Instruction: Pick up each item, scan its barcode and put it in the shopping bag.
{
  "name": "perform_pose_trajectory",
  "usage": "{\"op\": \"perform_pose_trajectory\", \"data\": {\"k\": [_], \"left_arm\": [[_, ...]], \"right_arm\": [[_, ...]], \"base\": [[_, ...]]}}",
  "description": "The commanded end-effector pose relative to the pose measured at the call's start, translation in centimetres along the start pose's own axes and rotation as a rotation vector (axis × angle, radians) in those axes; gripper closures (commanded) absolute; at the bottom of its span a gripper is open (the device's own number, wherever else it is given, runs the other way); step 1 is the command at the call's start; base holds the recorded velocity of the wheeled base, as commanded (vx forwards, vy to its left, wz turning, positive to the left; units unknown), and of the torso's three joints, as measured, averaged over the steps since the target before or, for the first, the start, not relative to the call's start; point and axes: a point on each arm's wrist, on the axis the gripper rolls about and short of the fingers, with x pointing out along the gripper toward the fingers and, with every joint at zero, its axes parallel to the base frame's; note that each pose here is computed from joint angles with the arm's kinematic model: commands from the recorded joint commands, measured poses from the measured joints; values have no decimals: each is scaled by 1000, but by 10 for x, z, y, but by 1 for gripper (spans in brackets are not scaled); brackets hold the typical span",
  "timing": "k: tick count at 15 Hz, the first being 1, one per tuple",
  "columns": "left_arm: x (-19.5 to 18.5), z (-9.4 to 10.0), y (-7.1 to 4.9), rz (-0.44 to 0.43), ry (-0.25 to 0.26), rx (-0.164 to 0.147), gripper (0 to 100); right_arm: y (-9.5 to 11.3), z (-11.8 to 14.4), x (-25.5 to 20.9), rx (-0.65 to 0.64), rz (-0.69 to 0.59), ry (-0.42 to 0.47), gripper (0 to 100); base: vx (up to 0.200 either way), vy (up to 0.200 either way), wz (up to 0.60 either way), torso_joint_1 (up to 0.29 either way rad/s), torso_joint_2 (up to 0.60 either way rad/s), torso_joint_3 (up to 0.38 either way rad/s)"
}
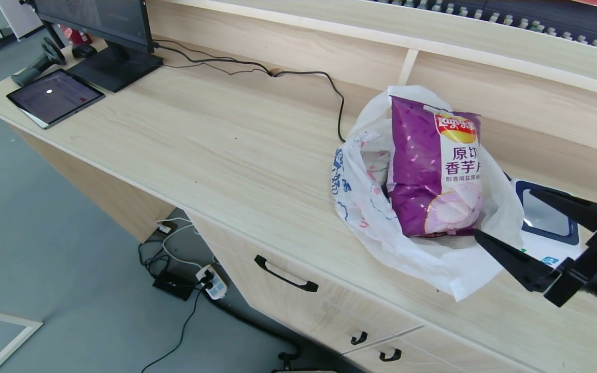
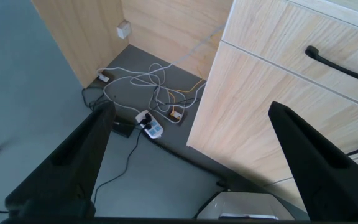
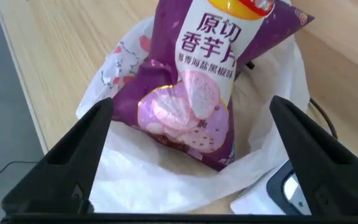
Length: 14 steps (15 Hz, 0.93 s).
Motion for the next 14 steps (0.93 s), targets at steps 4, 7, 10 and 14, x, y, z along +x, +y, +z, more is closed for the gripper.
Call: {"op": "perform_pose_trajectory", "data": {"k": [4, 7, 10, 14], "left_arm": [[0, 0, 0, 2, -1, -5, 0], [0, 0, 0, 0, -1, -2, 0], [0, 0, 0, 0, 1, -2, 0], [0, 0, 0, 0, -1, -3, 0]], "right_arm": [[18, -19, -55, 12, 45, 27, 0], [24, -29, -77, 39, 55, 89, 0], [34, -49, -112, 63, 67, 210, 0], [49, -80, -160, 91, 101, 330, 0]], "base": [[0, 0, 0, 0, 0, 0], [0, 0, 0, 0, 0, 0], [0, 0, 0, 0, 0, 0], [0, 0, 0, 0, 0, 0]]}}
